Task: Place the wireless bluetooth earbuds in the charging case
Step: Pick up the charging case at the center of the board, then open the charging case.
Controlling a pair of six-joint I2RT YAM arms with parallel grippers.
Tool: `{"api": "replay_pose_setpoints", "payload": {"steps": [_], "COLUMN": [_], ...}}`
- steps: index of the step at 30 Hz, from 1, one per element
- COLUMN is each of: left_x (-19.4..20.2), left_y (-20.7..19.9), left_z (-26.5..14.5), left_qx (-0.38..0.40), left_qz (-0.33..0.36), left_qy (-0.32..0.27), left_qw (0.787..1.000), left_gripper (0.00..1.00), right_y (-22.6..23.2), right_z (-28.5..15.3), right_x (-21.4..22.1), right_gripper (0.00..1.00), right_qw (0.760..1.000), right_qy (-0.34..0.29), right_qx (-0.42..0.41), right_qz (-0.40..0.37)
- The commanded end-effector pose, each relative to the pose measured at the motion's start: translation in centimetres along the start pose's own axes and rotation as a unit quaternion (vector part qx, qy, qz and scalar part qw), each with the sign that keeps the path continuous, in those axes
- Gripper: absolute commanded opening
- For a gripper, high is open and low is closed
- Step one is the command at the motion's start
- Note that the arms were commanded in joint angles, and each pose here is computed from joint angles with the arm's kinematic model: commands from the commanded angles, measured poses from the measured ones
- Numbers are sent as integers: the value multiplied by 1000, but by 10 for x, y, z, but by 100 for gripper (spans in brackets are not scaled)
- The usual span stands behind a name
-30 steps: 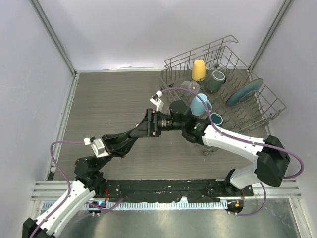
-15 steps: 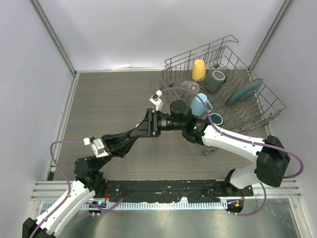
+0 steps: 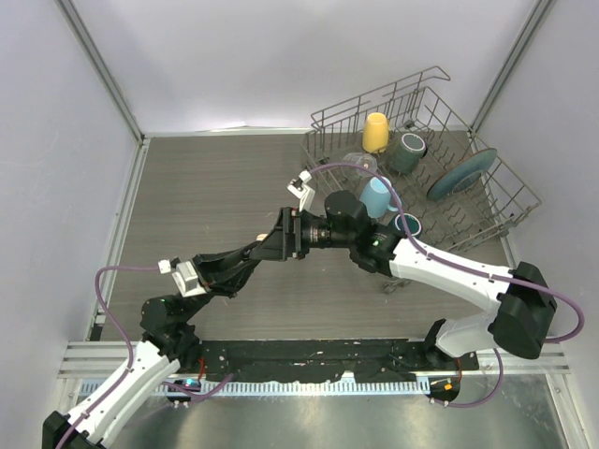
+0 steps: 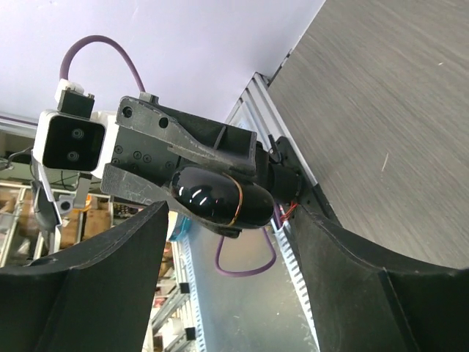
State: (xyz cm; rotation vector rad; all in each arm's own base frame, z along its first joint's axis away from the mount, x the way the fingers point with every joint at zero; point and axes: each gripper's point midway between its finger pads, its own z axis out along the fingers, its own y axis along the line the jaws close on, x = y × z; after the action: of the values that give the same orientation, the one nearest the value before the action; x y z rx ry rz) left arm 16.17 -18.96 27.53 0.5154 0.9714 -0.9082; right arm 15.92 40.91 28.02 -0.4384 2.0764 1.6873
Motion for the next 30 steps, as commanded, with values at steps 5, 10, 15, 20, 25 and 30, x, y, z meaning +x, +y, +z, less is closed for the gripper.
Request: {"api": "replay_pose_setpoints", "payload": {"steps": [5,10,15,20,25,30], "left_x": [36,33,33,33,38,42], "left_y": [5,4,0,-10,-17,-18], "left_z": [-18,-18,-18,-18,-18,-18], "left_qx": [-14,-13,-1,28,51,53], "left_qz": [-3,-3,-4,-2,-4,-5], "left_qy": [24,18,21,24,36,45], "left_qw": [1000,1000,1000,999,998,998], "left_gripper": [0,0,0,0,0,0], "right_y": [13,12,12,14,23,28], "right_z": [-13,-13,-12,-10,-7,-4], "right_x": [-19,-19,-22,-27,-35,-39], "right_gripper": [73,71,71,71,71,71], "right_qw": [997,997,997,997,998,998], "right_qy": [-38,-38,-44,-48,-51,-49], "right_qx": [16,18,21,15,-11,-25], "right_qz": [-62,-62,-64,-58,-44,-40]}}
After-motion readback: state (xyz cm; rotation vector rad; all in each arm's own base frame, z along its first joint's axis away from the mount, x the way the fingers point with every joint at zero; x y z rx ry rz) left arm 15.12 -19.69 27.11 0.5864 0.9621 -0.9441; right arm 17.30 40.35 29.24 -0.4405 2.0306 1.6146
